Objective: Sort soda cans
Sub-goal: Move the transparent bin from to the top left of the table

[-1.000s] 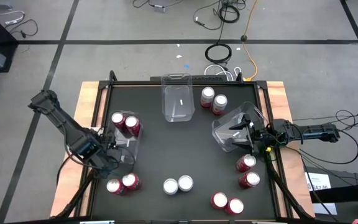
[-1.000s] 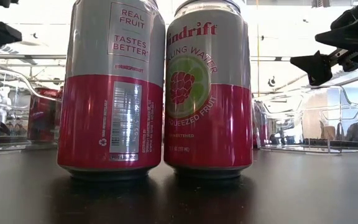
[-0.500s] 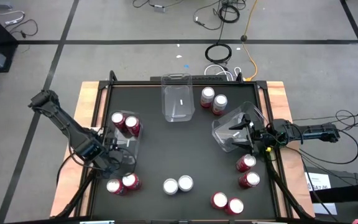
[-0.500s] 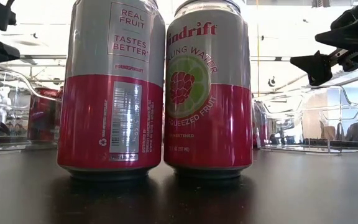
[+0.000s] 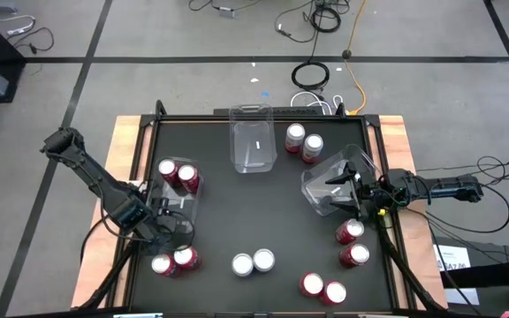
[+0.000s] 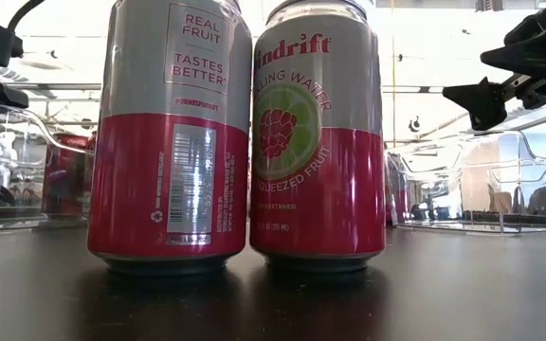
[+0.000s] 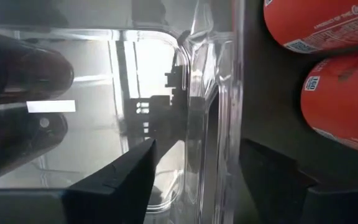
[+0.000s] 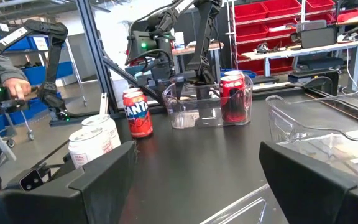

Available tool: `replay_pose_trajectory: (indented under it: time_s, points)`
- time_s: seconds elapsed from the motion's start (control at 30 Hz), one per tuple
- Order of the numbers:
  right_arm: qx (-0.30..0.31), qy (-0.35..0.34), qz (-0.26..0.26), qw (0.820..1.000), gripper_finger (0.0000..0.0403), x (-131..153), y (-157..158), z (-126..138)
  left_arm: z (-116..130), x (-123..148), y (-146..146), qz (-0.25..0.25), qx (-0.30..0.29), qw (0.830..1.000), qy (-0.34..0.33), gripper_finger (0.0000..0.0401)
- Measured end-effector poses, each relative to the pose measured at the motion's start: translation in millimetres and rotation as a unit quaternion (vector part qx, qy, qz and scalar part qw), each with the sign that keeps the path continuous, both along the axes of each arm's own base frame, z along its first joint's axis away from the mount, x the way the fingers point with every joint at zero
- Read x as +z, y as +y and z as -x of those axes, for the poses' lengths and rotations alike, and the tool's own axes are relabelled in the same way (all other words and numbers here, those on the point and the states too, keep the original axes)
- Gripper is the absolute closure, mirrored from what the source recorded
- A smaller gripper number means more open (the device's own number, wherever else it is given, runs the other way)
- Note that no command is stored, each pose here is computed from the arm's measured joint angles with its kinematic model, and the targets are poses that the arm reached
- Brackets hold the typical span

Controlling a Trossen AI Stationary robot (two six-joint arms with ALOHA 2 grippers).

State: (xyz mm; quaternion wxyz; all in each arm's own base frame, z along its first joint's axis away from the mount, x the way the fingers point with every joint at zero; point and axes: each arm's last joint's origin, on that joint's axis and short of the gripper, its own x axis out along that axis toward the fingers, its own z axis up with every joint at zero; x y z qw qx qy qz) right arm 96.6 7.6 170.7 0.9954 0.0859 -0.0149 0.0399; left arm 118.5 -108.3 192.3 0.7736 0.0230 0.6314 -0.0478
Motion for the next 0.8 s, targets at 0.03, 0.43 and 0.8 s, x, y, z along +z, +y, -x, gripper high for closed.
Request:
replay_pose_trajectory:
  time_s: [0.03,0.43,0.8]
  points:
    - [0.000,0.000,0.000,1.000,0.0069,0.0,0.0,0.0,0.0,0.0,0.0,0.000,0.000,1.000,0.000,0.0174]
    - [0.000,0.000,0.000,1.000,0.0069,0.0,0.0,0.0,-0.1,0.0,0.2,-0.004,0.000,1.000,-0.003,0.0275]
    - [0.000,0.000,0.000,1.000,0.0069,0.0,0.0,0.0,-0.2,0.0,0.2,-0.003,0.001,1.000,-0.003,0.0355]
